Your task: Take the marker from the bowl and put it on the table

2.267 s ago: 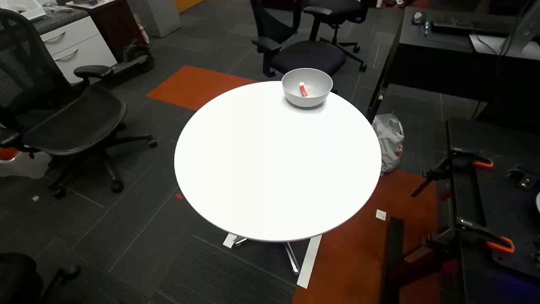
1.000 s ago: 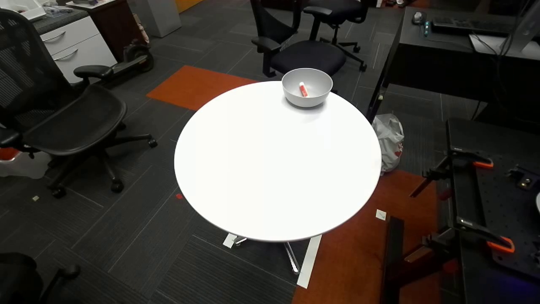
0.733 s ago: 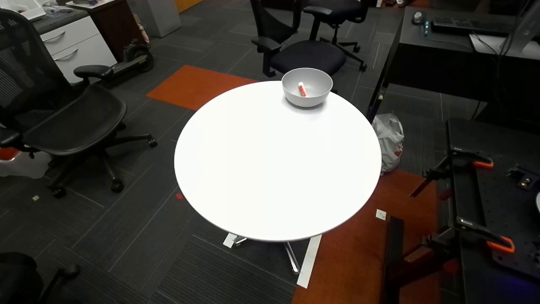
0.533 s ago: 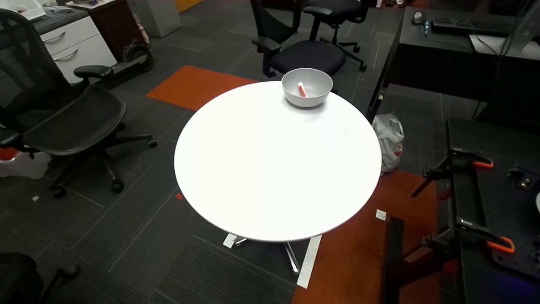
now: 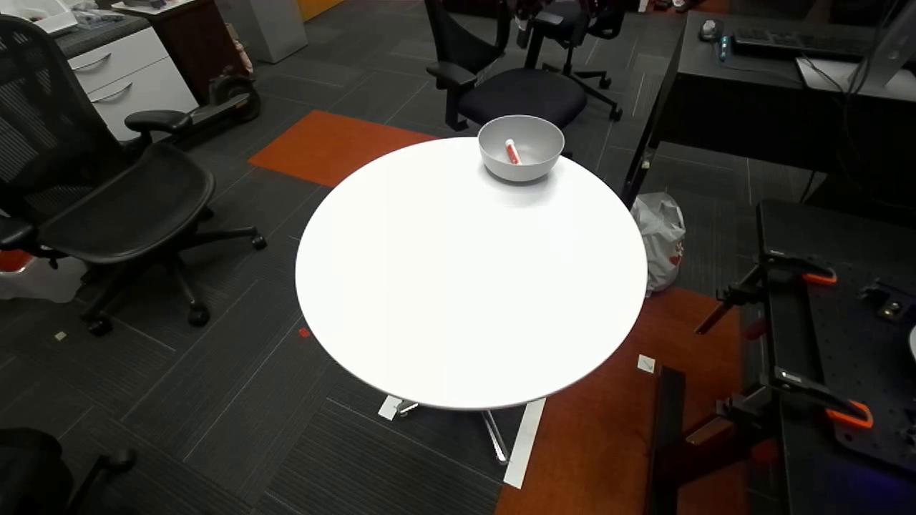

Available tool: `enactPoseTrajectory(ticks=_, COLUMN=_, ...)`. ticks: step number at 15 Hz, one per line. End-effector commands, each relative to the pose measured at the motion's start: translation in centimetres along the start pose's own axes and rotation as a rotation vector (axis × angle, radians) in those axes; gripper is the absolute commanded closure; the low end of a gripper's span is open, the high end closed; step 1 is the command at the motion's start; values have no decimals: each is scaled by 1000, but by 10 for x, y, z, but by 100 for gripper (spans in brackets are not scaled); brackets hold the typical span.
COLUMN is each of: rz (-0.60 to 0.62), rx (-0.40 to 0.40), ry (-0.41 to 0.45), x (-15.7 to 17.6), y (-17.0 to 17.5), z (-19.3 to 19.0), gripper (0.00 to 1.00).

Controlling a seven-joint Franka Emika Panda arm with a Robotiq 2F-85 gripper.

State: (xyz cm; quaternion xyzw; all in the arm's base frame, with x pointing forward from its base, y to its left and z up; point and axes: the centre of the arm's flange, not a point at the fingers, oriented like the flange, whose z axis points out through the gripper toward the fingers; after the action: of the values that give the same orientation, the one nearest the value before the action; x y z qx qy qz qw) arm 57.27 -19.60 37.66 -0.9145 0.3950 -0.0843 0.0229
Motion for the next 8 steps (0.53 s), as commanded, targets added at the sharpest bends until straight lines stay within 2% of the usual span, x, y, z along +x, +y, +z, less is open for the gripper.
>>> enactPoseTrajectory(ticks=1, rz=70, rx=-40, ry=-58, x=25, y=-11, z=28, gripper=0)
enactPoseTrajectory(ticks=8, rz=109, rx=-91, ry=-127, x=41, y=-16, z=91, gripper=0)
